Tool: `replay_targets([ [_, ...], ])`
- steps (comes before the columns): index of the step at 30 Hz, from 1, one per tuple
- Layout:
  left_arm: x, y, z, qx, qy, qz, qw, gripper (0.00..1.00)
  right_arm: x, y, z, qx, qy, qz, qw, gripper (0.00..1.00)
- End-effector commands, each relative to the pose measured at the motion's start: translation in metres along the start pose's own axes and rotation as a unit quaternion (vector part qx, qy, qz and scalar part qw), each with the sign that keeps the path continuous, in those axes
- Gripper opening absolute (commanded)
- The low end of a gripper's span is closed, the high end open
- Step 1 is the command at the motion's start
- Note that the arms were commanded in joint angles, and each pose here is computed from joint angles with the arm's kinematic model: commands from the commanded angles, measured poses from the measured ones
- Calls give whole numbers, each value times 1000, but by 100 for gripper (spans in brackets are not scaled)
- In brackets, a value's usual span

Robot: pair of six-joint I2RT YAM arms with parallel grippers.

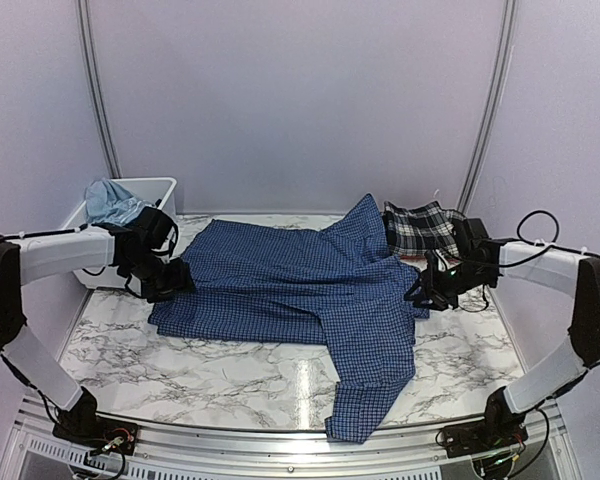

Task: Fold and stack the mixed laundry pile
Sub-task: Fold the flattened shirt at the center of the board.

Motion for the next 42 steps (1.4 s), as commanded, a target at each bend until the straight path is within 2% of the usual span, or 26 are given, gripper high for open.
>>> replay_targets([
  [1,26,-8,-16,44,41,-12,998,67,24,-5,6,-16,14,22,1000,31],
  [7,49,0,-20,37,45,33,998,64,52,-21,5,5,42,8,999,31],
  [12,62,18,-41,19,80,58,995,60,55,-37,-30,44,83,-19,995,31],
  [17,54,28,-69,29,97,59,993,59,42,-41,-69,72,101,-22,992,31],
  [22,38,32,-90,31,115,28,992,60,23,-23,-87,62,98,12,993,30],
  [25,21,25,-84,43,90,-2,995,67,5,-7,-72,24,65,21,997,31],
  [29,4,1,-71,58,77,-60,994,73,-6,7,-59,2,62,33,998,31],
  [31,-3,-18,-72,99,74,-92,988,76,-6,10,-64,0,79,39,996,34],
  [33,-12,-38,-78,151,70,-124,978,79,-7,17,-72,-7,98,49,994,39],
  [36,-29,-73,-101,251,60,-180,949,83,-14,30,-86,-16,105,50,993,46],
  [39,-42,-114,-134,367,36,-234,900,88,-15,31,-92,-10,93,56,994,47],
  [42,-33,-155,-165,427,62,-285,856,90,-11,32,-86,-10,86,57,995,47],
])
Point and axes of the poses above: each gripper's point midway between its finger pads, its own x axis out along the fingers, its own y axis along the line the jaws close on, z = x × y, the point moved 9 cm from there along -x, back along the fingers, and after that the axes turned 7 degrees about -x, right-handed, at the moved point
